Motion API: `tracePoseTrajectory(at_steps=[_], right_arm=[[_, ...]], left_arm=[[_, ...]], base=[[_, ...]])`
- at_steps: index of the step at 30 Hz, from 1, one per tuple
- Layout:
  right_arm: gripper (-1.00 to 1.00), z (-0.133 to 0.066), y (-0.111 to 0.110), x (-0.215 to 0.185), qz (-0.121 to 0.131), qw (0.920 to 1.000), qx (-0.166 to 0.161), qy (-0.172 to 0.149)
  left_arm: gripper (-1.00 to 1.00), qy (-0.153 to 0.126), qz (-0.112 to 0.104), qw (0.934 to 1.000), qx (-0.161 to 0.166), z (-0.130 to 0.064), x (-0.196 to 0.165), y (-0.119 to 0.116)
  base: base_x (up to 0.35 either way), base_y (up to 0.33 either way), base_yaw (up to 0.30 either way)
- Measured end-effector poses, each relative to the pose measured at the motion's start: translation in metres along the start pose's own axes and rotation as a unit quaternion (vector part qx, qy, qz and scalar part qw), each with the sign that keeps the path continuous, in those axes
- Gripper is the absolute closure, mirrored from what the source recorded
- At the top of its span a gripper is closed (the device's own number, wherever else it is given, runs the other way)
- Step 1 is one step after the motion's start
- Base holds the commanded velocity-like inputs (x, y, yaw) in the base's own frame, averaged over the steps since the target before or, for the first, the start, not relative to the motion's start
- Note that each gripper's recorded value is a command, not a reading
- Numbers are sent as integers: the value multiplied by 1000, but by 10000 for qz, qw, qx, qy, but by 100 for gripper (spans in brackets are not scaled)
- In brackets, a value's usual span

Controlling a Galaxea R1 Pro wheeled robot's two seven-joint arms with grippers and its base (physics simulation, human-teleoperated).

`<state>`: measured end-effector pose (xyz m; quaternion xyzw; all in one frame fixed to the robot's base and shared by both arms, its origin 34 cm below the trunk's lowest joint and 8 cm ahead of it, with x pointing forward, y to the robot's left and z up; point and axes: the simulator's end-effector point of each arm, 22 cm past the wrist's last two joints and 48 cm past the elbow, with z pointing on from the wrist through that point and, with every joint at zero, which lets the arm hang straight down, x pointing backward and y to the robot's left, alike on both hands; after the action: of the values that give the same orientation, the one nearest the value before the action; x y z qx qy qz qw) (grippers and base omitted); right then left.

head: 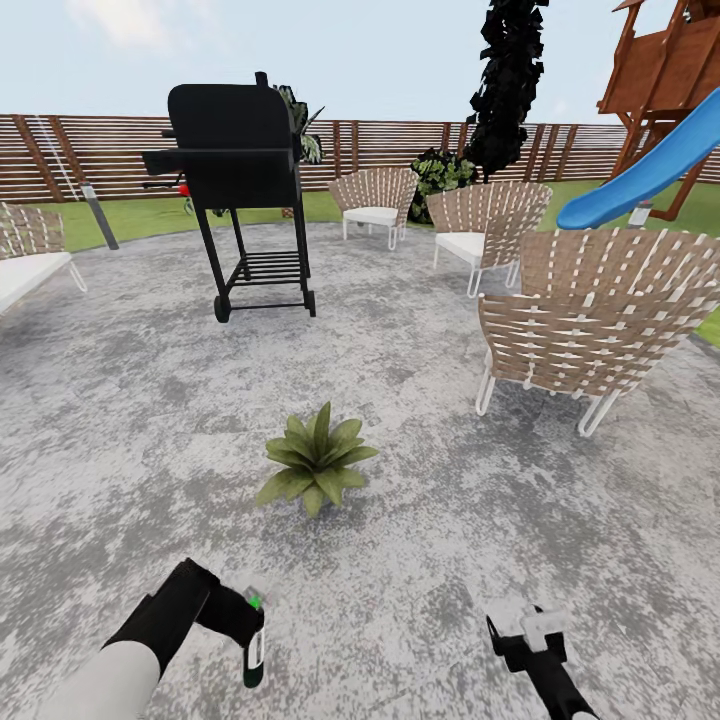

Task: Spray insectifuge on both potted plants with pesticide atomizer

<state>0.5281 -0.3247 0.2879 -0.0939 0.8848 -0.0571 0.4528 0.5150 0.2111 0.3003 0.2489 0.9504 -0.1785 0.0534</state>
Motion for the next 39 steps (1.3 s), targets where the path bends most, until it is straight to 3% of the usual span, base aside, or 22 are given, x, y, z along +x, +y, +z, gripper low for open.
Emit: tracePoseTrajectory(at_steps=[5, 10, 11, 23, 30, 31, 32, 39], right_arm=[[-100, -4, 2, 6, 72, 10000, 40, 30], [-100, -12, 6, 28, 344, 9990, 115, 271], [-100, -15, 2, 34, 571, 9975, 253, 336], [-100, -15, 4, 42, 571, 9972, 235, 413], [-100, -15, 4, 42, 572, 9972, 237, 416], [-100, -15, 5, 42, 540, 9975, 198, 421], [-100, -15, 4, 42, 543, 9975, 204, 415], [-100, -15, 4, 43, 542, 9974, 210, 425]], left_arm=[[100, 274, -408, 9988, -80, -10, -7, 5], [100, 603, -765, 9947, -315, -30, -21, 19], [100, 1234, -525, 9894, -550, -31, -13, 10], [100, 1260, -476, 9893, -567, -29, -18, 11], [100, 1231, -497, 9911, 78, -28, -24, -18], [100, 1839, -60, 9822, 387, -54, -38, -39], [100, 1864, 456, 9813, 109, -75, -72, -34], [100, 1972, 432, 9793, 139, -69, -58, -35]], base=[[0, 0, 0], [58, 25, 0], [295, 128, 0], [306, 131, 0], [278, 60, 0], [0, 0, 0], [0, 0, 0], [1, 0, 0]])
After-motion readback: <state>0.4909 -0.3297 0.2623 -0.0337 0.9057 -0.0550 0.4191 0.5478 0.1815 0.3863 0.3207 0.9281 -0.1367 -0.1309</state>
